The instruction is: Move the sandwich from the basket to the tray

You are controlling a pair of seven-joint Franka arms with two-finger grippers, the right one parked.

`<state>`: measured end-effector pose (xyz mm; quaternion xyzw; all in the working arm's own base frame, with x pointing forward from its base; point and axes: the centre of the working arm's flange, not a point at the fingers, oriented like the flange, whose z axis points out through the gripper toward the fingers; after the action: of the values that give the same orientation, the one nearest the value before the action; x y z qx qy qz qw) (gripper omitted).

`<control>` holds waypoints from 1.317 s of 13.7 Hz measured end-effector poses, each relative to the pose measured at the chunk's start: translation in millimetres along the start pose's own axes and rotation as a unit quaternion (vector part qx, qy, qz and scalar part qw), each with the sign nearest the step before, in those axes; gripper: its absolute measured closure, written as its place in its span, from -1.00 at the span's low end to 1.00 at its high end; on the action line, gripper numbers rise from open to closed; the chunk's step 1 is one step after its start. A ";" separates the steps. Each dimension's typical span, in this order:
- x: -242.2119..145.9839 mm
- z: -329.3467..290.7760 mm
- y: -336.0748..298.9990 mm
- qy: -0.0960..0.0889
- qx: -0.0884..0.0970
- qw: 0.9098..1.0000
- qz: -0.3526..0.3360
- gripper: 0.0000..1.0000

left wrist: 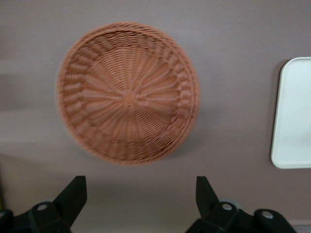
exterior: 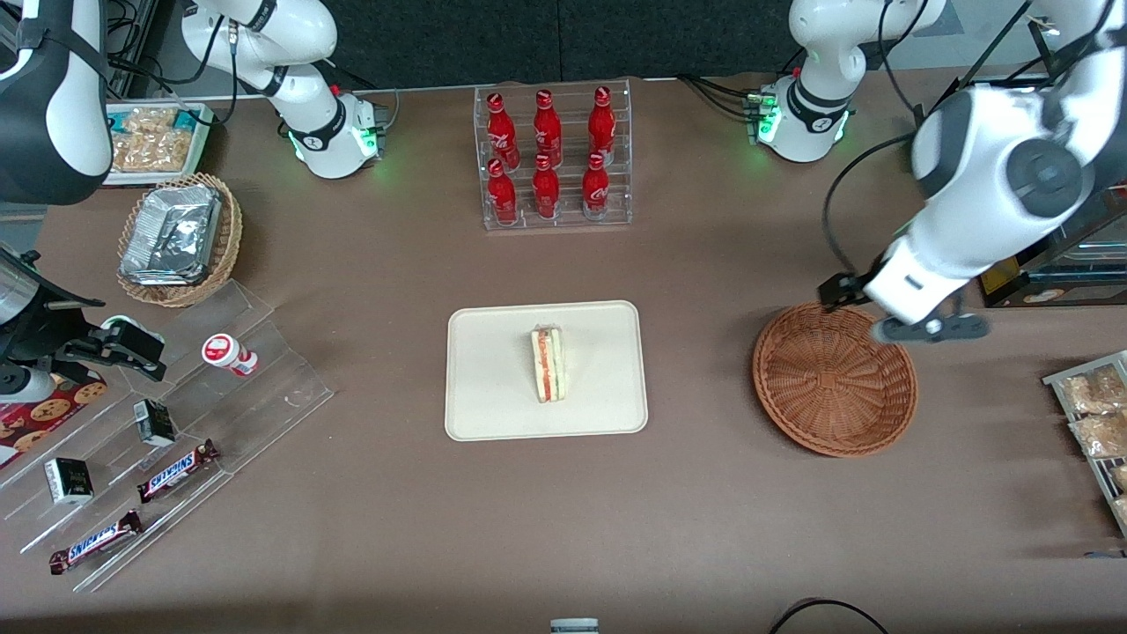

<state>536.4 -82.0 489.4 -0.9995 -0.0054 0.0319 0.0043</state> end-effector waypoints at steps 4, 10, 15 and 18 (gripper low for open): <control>-27.6 -83.9 -5.7 0.011 0.009 1.000 -0.003 -1.00; -40.9 -156.3 -8.6 0.034 0.006 0.999 -0.004 -1.00; -41.1 -162.2 -7.5 0.039 0.005 0.999 -0.001 -1.00; -41.9 -161.7 -0.9 0.039 0.005 0.999 0.007 -1.00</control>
<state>504.9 -82.9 653.4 -0.9999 0.0019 -0.0067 0.0089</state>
